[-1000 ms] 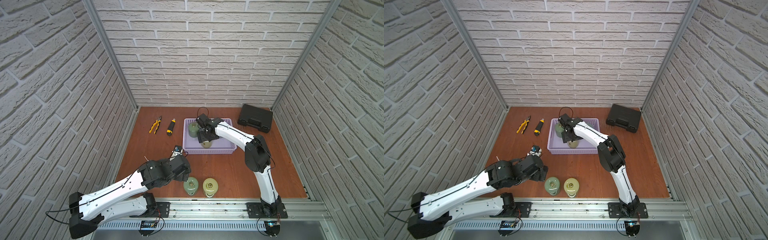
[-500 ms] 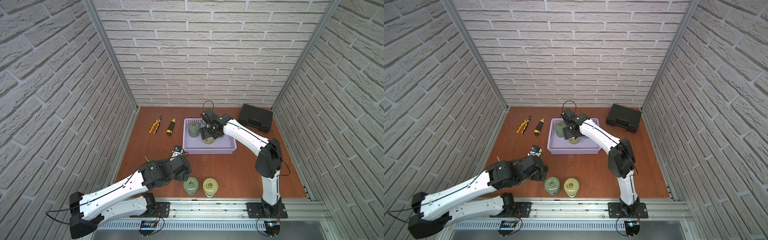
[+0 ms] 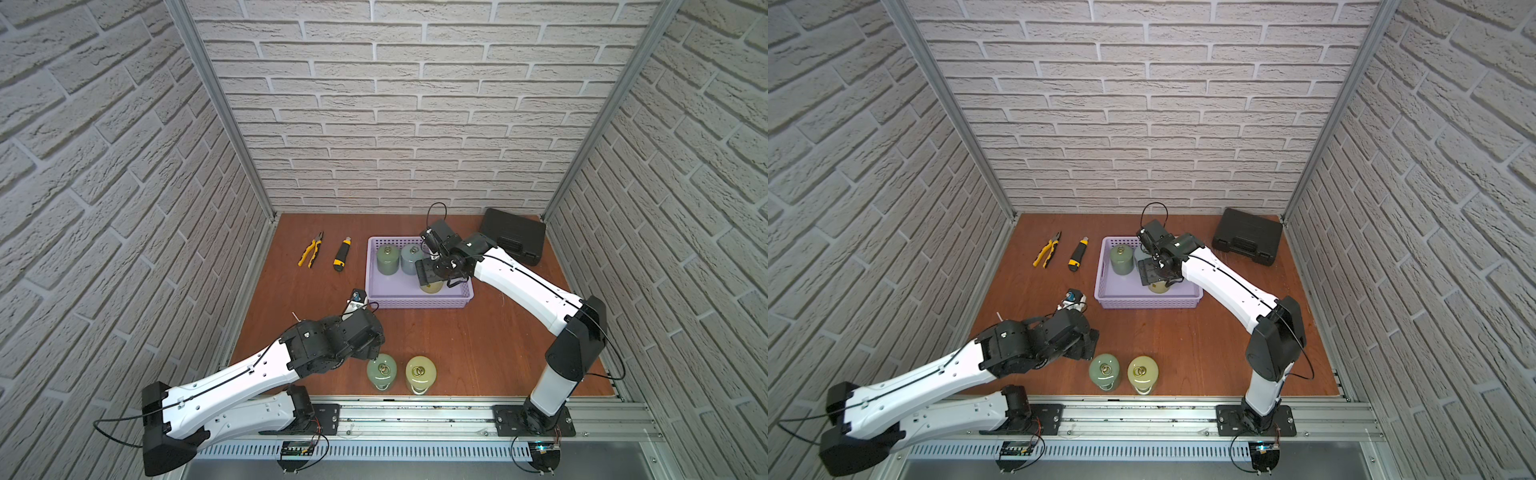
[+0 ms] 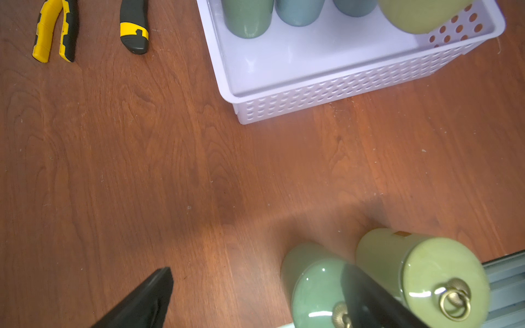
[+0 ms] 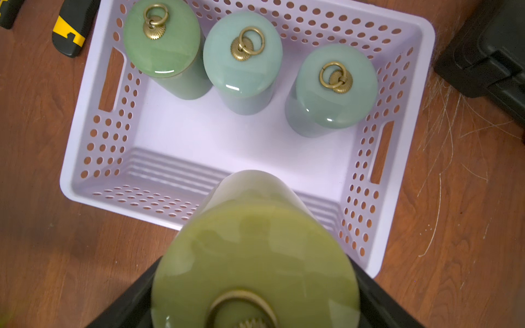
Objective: Take the tea canister out of the basket
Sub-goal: Pick up the tea canister from the basket, then place the tea canister at the center of the board.
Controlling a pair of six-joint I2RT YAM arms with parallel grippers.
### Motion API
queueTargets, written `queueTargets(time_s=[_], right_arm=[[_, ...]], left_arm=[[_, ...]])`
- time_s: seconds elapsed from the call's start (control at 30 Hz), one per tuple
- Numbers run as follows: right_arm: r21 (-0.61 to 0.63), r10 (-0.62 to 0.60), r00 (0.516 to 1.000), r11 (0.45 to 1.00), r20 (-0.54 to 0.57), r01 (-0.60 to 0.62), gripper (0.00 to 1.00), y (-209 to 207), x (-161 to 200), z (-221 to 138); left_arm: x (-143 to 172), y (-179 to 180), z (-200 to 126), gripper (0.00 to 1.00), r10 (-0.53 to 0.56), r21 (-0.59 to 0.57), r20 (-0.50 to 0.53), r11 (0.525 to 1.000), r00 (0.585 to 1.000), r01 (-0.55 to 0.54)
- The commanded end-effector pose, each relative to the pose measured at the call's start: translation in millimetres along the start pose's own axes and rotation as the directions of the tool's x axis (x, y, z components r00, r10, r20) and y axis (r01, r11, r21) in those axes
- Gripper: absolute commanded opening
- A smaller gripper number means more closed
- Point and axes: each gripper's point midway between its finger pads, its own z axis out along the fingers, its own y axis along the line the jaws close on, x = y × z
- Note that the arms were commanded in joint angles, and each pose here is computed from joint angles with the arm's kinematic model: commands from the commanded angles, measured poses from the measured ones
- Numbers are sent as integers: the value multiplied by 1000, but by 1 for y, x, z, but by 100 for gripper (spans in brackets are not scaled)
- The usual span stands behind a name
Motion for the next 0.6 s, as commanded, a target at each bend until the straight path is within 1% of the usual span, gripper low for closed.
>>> queueTargets(time_s=[0.0, 0.17, 0.57], right_arm=[[-41, 30, 993, 999, 111, -25, 48, -3, -12, -32], [-48, 37, 994, 998, 100, -32, 48, -12, 12, -41], [-73, 81, 995, 994, 55, -76, 47, -24, 91, -53]], left_arm=[[-12, -3, 0, 98, 9, -5, 34, 1000, 999, -9], [-17, -5, 1, 98, 17, -16, 42, 1000, 999, -16], [-30, -10, 4, 98, 63, -32, 76, 998, 995, -61]])
